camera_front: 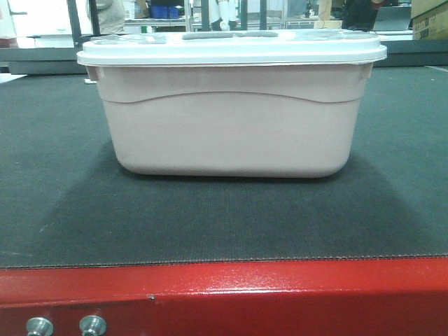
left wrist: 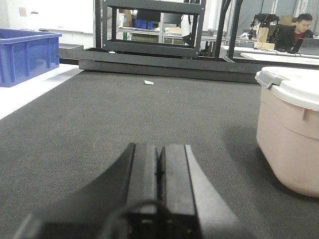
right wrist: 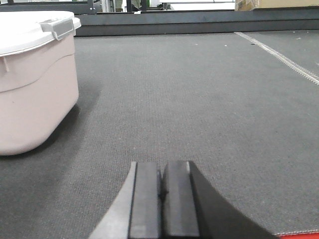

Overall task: Grab white bin and place on right shelf
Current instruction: 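Move both grippers to the lid rim on opposite ends of the pink bin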

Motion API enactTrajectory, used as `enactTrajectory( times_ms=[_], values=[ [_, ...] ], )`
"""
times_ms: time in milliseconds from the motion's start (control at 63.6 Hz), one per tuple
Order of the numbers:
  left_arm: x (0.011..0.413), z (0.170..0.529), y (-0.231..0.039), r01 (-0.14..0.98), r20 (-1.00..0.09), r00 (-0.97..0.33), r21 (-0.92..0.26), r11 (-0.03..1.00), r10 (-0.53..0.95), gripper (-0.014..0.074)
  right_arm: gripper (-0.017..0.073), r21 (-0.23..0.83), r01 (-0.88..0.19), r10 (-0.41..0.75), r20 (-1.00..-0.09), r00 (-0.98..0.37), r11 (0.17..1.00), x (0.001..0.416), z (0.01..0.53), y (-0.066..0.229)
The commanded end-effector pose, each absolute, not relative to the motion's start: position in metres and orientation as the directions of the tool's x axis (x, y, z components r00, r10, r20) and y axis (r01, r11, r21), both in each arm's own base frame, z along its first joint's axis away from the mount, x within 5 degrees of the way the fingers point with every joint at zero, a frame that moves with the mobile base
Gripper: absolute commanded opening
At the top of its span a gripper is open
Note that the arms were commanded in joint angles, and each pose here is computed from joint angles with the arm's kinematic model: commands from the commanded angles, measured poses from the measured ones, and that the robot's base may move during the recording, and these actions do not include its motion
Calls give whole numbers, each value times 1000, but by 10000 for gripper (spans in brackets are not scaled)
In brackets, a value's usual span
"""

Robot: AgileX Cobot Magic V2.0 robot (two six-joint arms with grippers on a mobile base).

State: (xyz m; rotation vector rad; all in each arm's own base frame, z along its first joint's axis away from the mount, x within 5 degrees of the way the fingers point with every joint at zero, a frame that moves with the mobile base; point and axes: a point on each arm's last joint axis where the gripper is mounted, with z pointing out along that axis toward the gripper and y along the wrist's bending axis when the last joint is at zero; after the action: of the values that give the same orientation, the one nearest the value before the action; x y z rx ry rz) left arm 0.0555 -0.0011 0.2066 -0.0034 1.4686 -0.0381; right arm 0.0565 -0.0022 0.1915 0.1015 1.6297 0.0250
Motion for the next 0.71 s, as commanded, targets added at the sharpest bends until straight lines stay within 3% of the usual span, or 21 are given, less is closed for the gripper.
enactTrajectory(
  times_ms=[0, 692],
  values=[
    [56, 207, 0, 18, -986, 160, -39, 999, -41, -126, 69, 77, 51, 75, -996, 39, 996, 56, 202, -3],
    [56, 207, 0, 18, -986, 160, -51, 999, -54, -126, 69, 77, 52, 73, -995, 72, 996, 56, 205, -3]
  ],
)
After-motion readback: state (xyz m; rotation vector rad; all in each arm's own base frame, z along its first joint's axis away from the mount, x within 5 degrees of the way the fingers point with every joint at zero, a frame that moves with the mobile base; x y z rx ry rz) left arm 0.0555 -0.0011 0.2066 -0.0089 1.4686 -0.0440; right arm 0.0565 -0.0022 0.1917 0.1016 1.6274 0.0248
